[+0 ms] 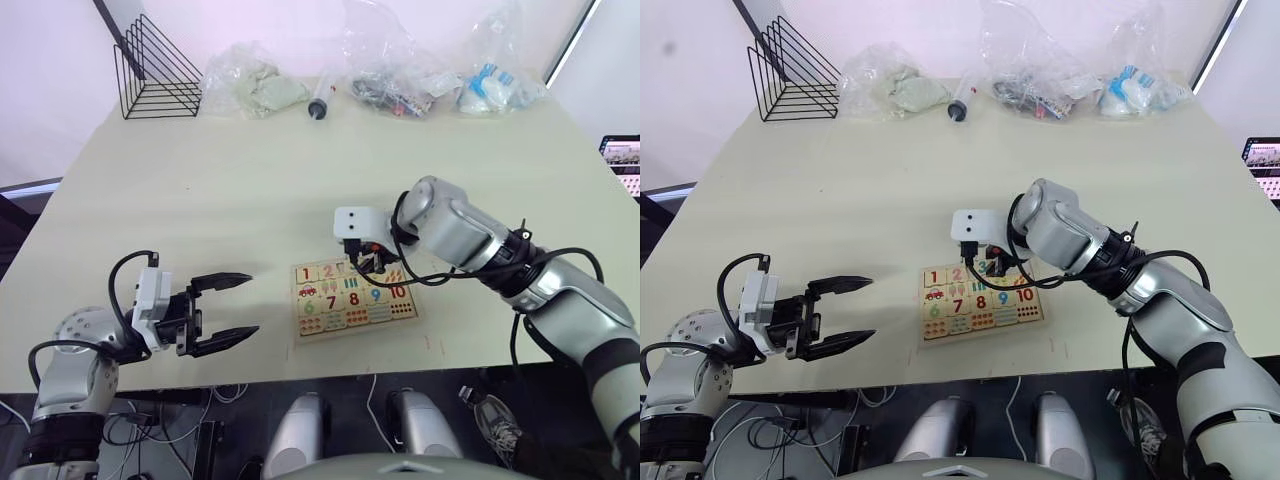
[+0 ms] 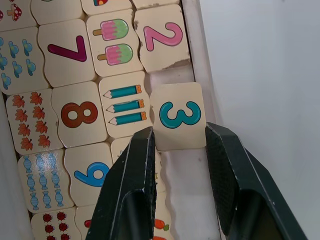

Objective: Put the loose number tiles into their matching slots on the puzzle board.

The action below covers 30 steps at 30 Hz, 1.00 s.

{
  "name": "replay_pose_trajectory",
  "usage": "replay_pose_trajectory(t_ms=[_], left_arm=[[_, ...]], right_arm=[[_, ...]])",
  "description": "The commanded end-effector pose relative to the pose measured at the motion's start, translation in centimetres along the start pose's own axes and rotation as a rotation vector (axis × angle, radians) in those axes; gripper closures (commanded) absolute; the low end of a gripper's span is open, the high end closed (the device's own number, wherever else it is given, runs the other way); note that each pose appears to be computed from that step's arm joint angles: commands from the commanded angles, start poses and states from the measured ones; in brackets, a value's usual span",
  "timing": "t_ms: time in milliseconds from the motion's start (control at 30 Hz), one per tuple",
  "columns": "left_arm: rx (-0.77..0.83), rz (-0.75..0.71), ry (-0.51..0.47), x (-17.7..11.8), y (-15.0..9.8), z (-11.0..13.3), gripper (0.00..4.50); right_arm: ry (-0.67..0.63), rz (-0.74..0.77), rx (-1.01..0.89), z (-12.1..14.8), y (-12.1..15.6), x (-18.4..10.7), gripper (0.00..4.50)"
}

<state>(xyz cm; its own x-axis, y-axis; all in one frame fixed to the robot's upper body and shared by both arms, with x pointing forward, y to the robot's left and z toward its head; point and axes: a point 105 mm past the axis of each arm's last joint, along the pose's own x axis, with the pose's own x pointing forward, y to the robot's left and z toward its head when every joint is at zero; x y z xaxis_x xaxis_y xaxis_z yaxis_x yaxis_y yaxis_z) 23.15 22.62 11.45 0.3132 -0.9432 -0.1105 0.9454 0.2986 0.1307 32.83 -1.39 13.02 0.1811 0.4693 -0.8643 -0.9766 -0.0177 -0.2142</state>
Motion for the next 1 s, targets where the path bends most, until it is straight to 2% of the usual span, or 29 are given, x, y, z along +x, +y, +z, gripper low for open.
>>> replay_pose_trajectory(t_ms=[33, 1000], left_arm=[[0.041, 0.011, -0.001, -0.3, 0.2, 0.9, 0.00], [0.042, -0.007, 0.019, -0.2, -0.5, 0.6, 0.00]], right_arm=[[-0.004, -0.013, -0.050, 0.9, -0.1, -0.5, 3.62], [-0.010, -0.011, -0.085, 1.2, -0.2, 0.7, 3.62]])
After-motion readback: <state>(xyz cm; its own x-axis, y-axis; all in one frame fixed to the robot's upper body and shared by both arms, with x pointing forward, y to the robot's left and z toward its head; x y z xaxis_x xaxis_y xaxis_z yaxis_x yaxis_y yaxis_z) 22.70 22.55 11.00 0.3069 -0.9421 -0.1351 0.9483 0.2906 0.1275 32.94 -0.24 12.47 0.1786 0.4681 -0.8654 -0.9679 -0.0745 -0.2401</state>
